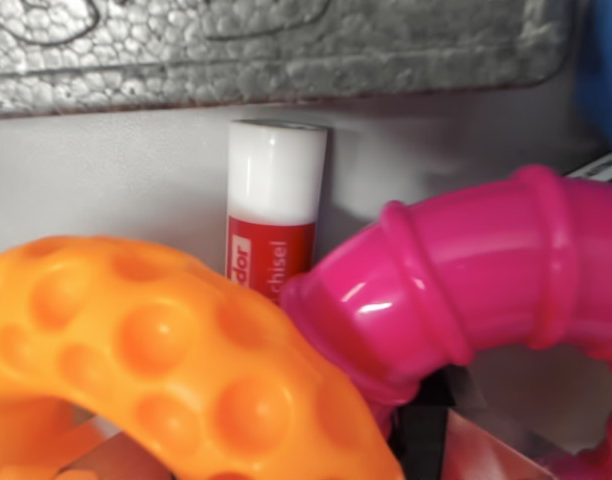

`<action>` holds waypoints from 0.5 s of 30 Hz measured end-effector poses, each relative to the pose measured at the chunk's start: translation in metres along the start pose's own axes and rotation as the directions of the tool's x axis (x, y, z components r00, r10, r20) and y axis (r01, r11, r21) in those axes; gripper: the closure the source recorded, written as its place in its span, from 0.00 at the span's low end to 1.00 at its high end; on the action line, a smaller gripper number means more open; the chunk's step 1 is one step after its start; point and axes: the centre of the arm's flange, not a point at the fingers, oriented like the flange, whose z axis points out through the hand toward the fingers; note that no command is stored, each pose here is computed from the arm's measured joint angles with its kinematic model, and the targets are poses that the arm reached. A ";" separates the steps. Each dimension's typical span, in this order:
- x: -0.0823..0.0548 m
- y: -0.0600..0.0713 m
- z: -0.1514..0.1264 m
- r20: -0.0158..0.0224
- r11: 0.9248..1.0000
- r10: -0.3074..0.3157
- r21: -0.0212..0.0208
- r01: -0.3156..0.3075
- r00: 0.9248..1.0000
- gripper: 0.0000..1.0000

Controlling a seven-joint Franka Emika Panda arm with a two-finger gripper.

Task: Pick an object from the bin

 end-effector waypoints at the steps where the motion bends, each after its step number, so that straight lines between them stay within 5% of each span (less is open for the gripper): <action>1: 0.000 0.000 0.000 -0.001 1.000 0.000 0.000 0.000 1.000 1.00; 15: 0.001 -0.001 -0.003 -0.004 1.000 0.000 0.002 0.000 1.000 1.00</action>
